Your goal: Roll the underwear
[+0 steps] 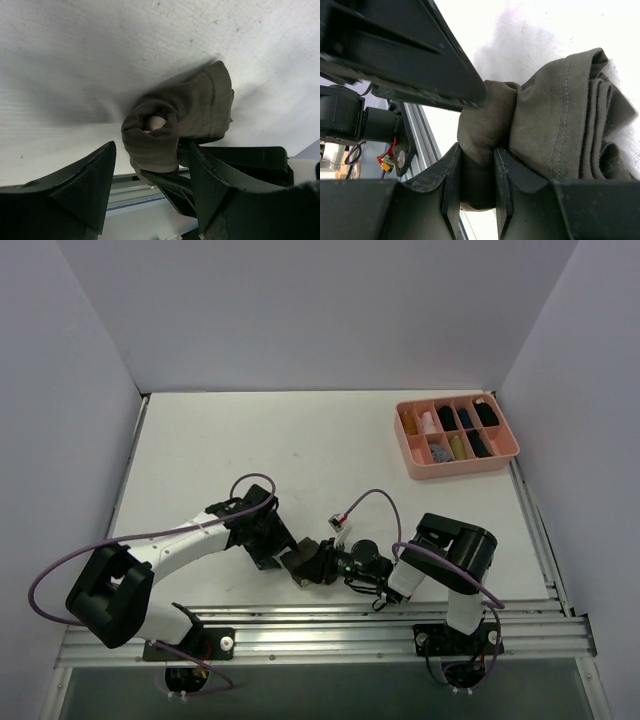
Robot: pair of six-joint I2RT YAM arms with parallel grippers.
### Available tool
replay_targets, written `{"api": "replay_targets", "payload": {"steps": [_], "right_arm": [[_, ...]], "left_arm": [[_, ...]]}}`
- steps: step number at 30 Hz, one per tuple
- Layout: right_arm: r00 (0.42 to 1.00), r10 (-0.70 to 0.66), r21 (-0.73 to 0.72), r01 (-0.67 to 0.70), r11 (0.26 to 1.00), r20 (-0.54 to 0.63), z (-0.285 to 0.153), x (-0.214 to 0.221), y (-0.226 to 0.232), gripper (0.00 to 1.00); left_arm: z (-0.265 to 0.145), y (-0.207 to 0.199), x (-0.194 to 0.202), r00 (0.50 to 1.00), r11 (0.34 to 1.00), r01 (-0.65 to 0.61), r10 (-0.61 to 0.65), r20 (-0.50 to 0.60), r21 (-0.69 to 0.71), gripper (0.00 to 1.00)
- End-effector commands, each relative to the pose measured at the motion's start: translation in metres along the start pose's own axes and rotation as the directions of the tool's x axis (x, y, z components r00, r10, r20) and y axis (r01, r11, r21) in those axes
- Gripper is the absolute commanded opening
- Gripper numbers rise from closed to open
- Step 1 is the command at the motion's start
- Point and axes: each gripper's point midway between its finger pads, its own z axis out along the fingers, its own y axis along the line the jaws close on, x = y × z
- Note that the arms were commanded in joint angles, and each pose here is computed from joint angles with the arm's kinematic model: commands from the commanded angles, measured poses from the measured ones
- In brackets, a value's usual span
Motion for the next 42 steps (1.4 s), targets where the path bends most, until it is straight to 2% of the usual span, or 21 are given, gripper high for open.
{"api": "replay_targets", "payload": {"steps": [1, 7, 10, 13, 14, 15, 18, 20, 21, 23, 24, 26, 30, 35, 42], "right_arm": [[0.968, 0.073, 0.260, -0.008, 0.966, -0.240, -0.036, 0.070, -0.070, 0.06], [0.967, 0.076, 0.260, -0.011, 0.966, -0.243, -0.037, 0.069, -0.072, 0.06], [0.967, 0.074, 0.250, -0.012, 0.968, -0.243, -0.034, 0.068, -0.069, 0.06], [0.964, 0.071, 0.250, -0.005, 0.968, -0.257, -0.031, 0.066, -0.067, 0.12], [0.963, 0.062, 0.255, 0.007, 0.967, -0.262, -0.030, 0.065, -0.067, 0.14], [0.953, 0.076, 0.303, 0.018, 0.953, -0.295, -0.035, 0.070, -0.075, 0.16], [0.951, 0.082, 0.395, 0.044, 0.918, -0.297, -0.039, 0.056, -0.080, 0.29], [0.963, 0.029, 0.354, 0.071, 0.932, -0.268, -0.027, 0.026, -0.059, 0.38], [0.958, 0.025, 0.408, 0.098, 0.908, -0.285, -0.035, 0.022, -0.064, 0.40], [0.972, -0.055, 0.398, 0.145, 0.906, -0.229, -0.026, -0.017, -0.040, 0.44], [0.959, -0.076, 0.434, 0.194, 0.880, -0.274, -0.035, -0.017, -0.044, 0.45], [0.958, -0.131, 0.444, 0.235, 0.864, -0.253, -0.033, -0.041, -0.033, 0.47], [0.929, -0.195, 0.464, 0.329, 0.822, -0.313, -0.047, -0.045, -0.026, 0.51], [0.898, -0.356, 0.461, 0.439, 0.771, -0.258, -0.054, -0.060, 0.011, 0.52], [0.869, -0.422, 0.472, 0.495, 0.730, -0.259, -0.044, -0.051, 0.028, 0.52]], "left_arm": [[0.009, -0.007, 0.004, 1.000, 1.000, 0.011, -0.011, -0.012, 0.024, 0.67], [0.020, -0.004, 0.007, 1.000, 1.000, -0.007, 0.007, -0.024, -0.012, 0.66], [0.028, -0.001, 0.010, 0.999, 0.999, -0.016, 0.014, -0.039, -0.046, 0.60], [0.036, 0.002, 0.013, 0.998, 0.997, -0.034, 0.031, -0.053, -0.070, 0.43], [0.037, 0.000, 0.014, 0.998, 0.997, -0.046, 0.042, -0.057, -0.069, 0.32], [0.038, 0.001, 0.015, 0.997, 0.995, -0.057, 0.053, -0.057, -0.080, 0.27], [0.036, 0.001, 0.018, 0.993, 0.989, -0.103, 0.096, -0.070, -0.105, 0.15], [0.034, 0.003, 0.019, 0.989, 0.983, -0.133, 0.124, -0.076, -0.130, 0.11], [0.034, 0.000, 0.019, 0.987, 0.979, -0.149, 0.140, -0.072, -0.138, 0.08], [0.034, 0.002, 0.020, 0.985, 0.972, -0.167, 0.157, -0.073, -0.166, 0.05], [0.037, 0.002, 0.021, 0.984, 0.969, -0.171, 0.159, -0.081, -0.178, 0.05], [0.038, 0.004, 0.026, 0.981, 0.964, -0.179, 0.159, -0.115, -0.197, 0.03], [0.043, 0.007, 0.031, 0.967, 0.930, -0.236, 0.197, -0.160, -0.283, 0.02], [0.038, 0.000, 0.032, 0.966, 0.920, -0.244, 0.203, -0.159, -0.308, 0.02], [0.040, 0.004, 0.034, 0.966, 0.905, -0.242, 0.189, -0.177, -0.350, 0.02]]}}
